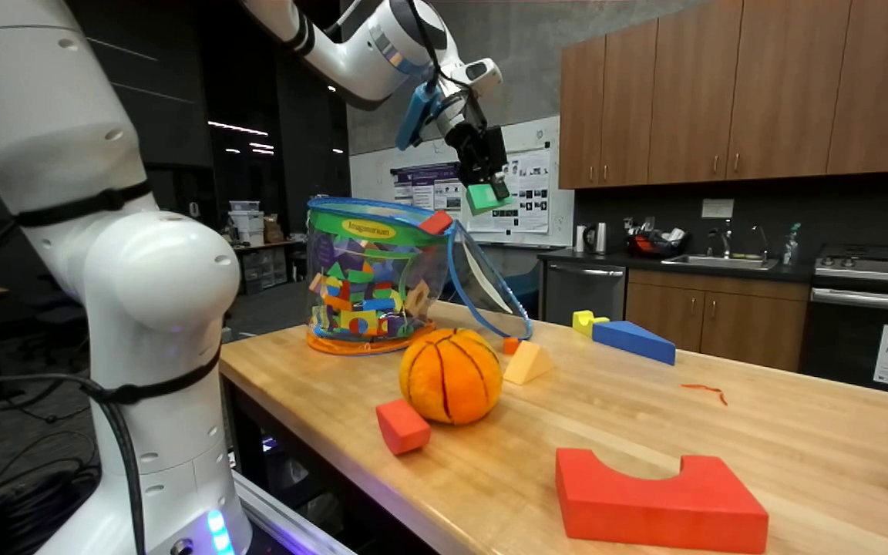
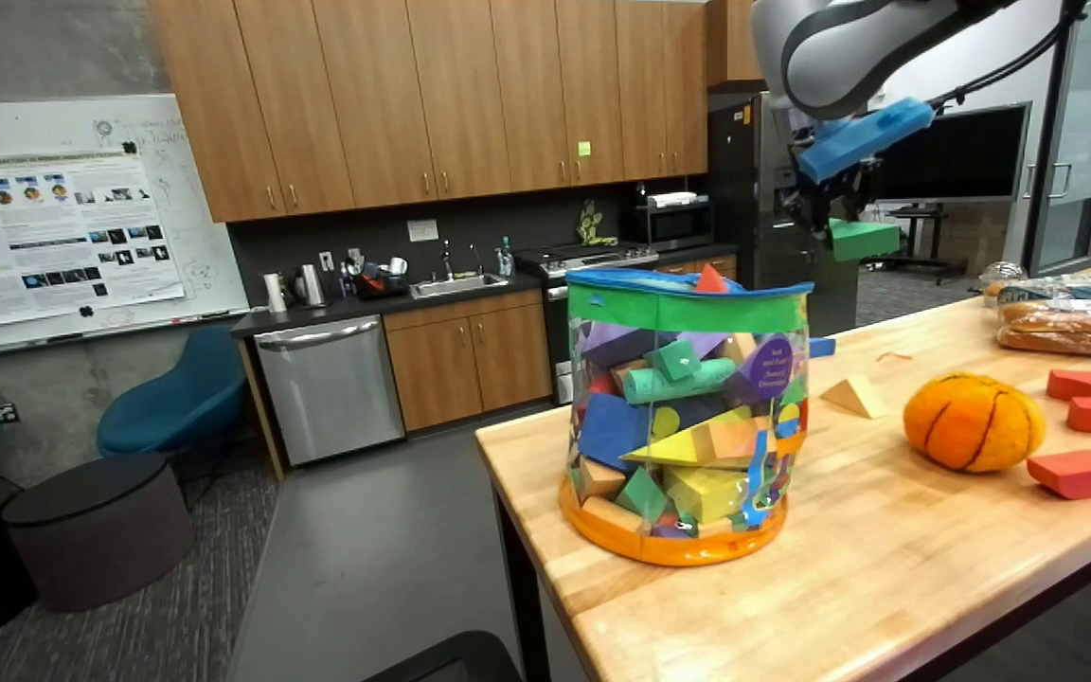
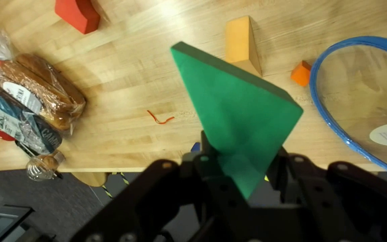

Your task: Pick up the light green block on the table and put it inside the blocks bag

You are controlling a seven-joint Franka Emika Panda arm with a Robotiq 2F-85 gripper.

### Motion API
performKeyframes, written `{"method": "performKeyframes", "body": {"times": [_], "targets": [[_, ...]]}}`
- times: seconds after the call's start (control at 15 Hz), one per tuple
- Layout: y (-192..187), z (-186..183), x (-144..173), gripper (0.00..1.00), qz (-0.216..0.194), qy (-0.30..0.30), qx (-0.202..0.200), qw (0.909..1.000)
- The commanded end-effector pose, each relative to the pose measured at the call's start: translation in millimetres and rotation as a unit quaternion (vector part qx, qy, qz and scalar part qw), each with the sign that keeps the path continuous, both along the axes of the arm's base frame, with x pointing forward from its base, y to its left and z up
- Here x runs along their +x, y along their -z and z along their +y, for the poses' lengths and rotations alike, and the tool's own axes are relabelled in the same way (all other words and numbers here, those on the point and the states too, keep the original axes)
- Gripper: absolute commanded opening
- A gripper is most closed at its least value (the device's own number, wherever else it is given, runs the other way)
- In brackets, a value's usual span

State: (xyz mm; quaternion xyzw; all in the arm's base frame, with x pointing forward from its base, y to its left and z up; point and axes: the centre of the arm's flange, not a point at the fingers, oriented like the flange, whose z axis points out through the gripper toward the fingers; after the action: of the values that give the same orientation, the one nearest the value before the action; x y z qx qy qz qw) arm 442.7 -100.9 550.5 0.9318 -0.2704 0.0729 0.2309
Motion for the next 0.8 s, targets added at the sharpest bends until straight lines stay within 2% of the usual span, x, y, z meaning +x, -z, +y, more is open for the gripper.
{"method": "performKeyframes", "body": {"times": [0.0, 0.4, 0.73], "targets": [[-44, 25, -13, 0.12, -0.005, -0.033, -0.009, 0.9994], [-126, 90, 4, 0.12, -0.05, -0.09, -0.018, 0.9945], [-164, 161, 36, 0.12, -0.09, -0.162, 0.031, 0.9821]]}}
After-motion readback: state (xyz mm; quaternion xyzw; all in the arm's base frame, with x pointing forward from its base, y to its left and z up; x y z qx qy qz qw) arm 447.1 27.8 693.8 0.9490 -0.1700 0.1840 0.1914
